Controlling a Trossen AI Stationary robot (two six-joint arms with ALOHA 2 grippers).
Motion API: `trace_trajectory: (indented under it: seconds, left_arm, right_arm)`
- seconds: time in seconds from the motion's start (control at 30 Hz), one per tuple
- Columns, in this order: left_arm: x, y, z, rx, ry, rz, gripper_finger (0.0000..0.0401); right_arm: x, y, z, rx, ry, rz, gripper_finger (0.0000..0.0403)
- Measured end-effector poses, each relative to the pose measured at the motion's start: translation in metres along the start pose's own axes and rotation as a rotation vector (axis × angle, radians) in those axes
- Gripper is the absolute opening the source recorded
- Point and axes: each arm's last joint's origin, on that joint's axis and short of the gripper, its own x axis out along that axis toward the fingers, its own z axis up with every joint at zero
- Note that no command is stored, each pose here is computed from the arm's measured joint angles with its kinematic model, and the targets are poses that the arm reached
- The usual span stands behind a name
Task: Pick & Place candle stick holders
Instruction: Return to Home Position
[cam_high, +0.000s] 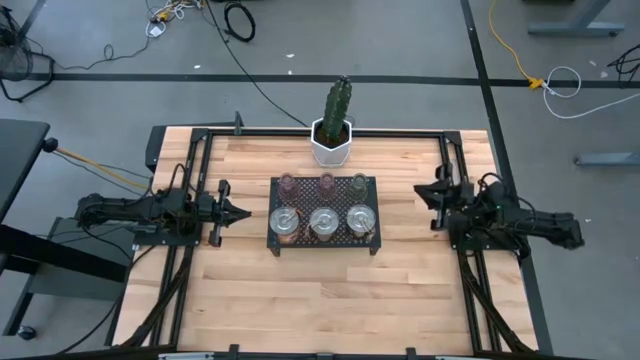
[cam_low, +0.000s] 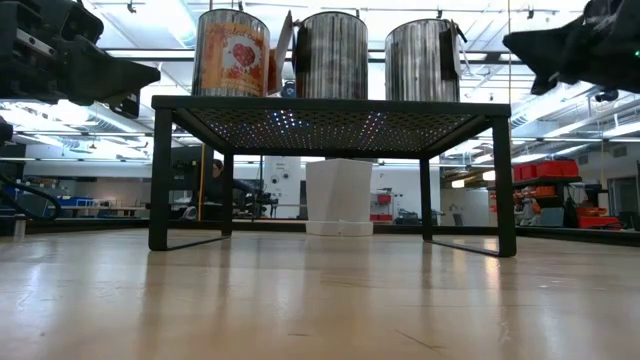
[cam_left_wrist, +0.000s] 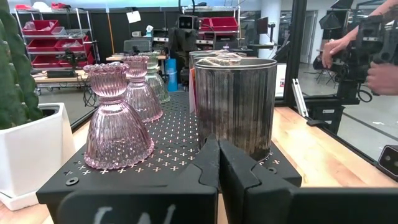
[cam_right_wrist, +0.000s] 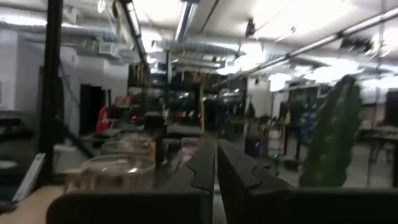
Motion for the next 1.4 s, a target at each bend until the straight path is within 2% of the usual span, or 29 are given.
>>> trace_trajectory:
  seconds: [0.7, 0.93, 1.1, 1.4]
  left_arm:
    - [0.000, 0.000, 0.000, 0.000, 0.000, 0.000, 0.0003]
    - [0.000, 0.000, 0.000, 0.000, 0.000, 0.000, 0.0003]
    - [0.000, 0.000, 0.000, 0.000, 0.000, 0.000, 0.0003]
    - [0.000, 0.000, 0.000, 0.000, 0.000, 0.000, 0.0003]
  right_arm:
    - [-0.006, 0.010, -0.031, 0.145, 0.331, 0.086, 0.0023]
    - [-0.006, 0.016, -0.030, 0.143, 0.330, 0.139, 0.0023]
    - [-0.007, 0.020, -0.029, 0.090, 0.322, 0.186, 0.0023]
    - [-0.007, 0.022, -0.029, 0.070, 0.317, 0.214, 0.0023]
